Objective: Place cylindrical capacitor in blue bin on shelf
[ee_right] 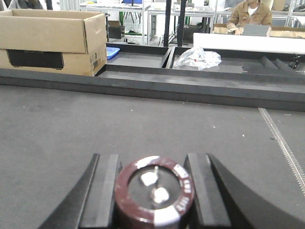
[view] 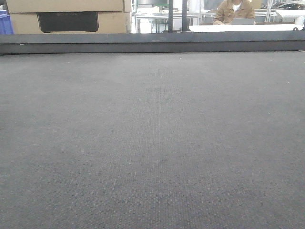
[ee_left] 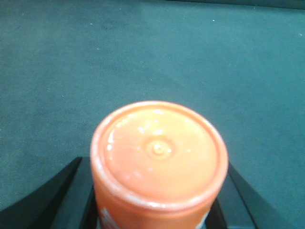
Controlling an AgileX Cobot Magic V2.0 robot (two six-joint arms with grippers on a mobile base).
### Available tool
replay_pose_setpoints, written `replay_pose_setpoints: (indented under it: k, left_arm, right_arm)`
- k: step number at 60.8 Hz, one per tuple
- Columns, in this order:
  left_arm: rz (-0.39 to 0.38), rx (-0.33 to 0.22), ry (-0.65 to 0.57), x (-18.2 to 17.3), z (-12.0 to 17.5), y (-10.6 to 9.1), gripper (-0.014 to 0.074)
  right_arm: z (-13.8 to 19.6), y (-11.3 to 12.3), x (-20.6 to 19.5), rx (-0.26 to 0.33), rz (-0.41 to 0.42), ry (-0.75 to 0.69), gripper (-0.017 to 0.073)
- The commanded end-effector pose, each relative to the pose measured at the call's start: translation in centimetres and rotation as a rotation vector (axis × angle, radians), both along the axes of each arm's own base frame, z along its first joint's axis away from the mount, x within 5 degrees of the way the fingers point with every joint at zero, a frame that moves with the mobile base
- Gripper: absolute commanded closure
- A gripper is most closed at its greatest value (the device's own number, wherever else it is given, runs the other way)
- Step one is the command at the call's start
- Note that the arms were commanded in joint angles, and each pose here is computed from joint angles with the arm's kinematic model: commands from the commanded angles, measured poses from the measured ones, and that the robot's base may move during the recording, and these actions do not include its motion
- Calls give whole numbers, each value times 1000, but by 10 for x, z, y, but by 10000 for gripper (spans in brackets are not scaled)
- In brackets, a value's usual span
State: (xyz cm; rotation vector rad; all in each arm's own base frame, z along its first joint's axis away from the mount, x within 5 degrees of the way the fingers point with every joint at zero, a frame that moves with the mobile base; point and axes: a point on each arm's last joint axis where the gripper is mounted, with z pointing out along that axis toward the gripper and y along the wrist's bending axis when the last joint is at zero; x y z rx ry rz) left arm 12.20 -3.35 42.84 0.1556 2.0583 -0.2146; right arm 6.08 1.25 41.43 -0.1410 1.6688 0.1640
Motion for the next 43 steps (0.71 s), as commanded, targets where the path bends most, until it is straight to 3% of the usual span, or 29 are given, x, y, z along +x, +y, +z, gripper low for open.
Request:
replay_pose_setpoints:
  k: [1, 43]
  left_arm:
    - [1, 16, -20, 0, 1, 1, 705]
    - [8, 31, -27, 0, 1, 2, 705]
  right_arm:
    - [4, 0, -1, 4, 3, -22, 721]
    - [4, 0, -1, 5, 3, -25, 721]
